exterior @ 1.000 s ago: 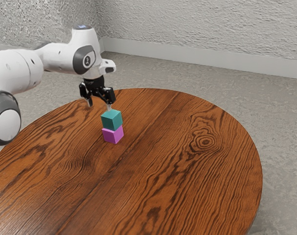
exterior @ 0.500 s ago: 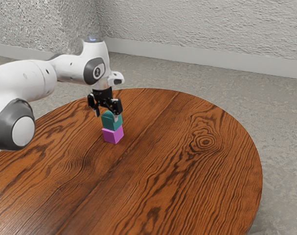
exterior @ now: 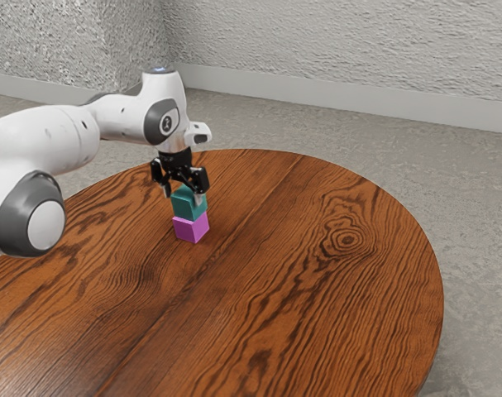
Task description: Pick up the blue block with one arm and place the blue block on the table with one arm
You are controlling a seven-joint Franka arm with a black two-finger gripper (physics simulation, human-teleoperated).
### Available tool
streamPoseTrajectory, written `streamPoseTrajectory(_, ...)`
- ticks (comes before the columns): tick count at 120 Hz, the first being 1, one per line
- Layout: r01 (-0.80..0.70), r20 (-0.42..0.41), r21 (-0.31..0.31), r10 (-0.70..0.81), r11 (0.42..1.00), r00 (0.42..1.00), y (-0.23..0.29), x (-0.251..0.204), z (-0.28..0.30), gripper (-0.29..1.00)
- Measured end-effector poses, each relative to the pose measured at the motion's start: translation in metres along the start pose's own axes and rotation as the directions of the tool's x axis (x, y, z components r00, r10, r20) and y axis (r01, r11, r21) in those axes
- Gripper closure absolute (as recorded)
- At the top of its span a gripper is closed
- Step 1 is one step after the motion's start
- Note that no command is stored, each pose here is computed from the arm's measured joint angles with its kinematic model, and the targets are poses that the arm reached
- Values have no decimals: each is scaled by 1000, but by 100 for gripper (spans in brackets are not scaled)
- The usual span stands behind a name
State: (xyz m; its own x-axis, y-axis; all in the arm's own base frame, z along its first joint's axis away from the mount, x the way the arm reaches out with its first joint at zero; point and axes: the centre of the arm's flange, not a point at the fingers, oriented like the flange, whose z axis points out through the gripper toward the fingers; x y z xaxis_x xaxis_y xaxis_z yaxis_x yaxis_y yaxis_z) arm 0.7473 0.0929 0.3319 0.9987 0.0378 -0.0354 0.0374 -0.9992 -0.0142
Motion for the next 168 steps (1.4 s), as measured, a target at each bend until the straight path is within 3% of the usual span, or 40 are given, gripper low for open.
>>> streamPoseTrajectory(27,-11,-7,1,11,1000,1000,6,8,5,1)
streamPoseTrajectory(70,-11,-3,-2,11,1000,1000,7,7,5,25)
streamPoseTrajectory(117,-12,-10,-1,12,1000,1000,10,5,-11,36)
streamPoseTrajectory(149,-96,-25,6,96,995,995,77,7,-31,36)
streamPoseTrajectory(168,-124,-16,1,124,992,992,103,10,-11,34)
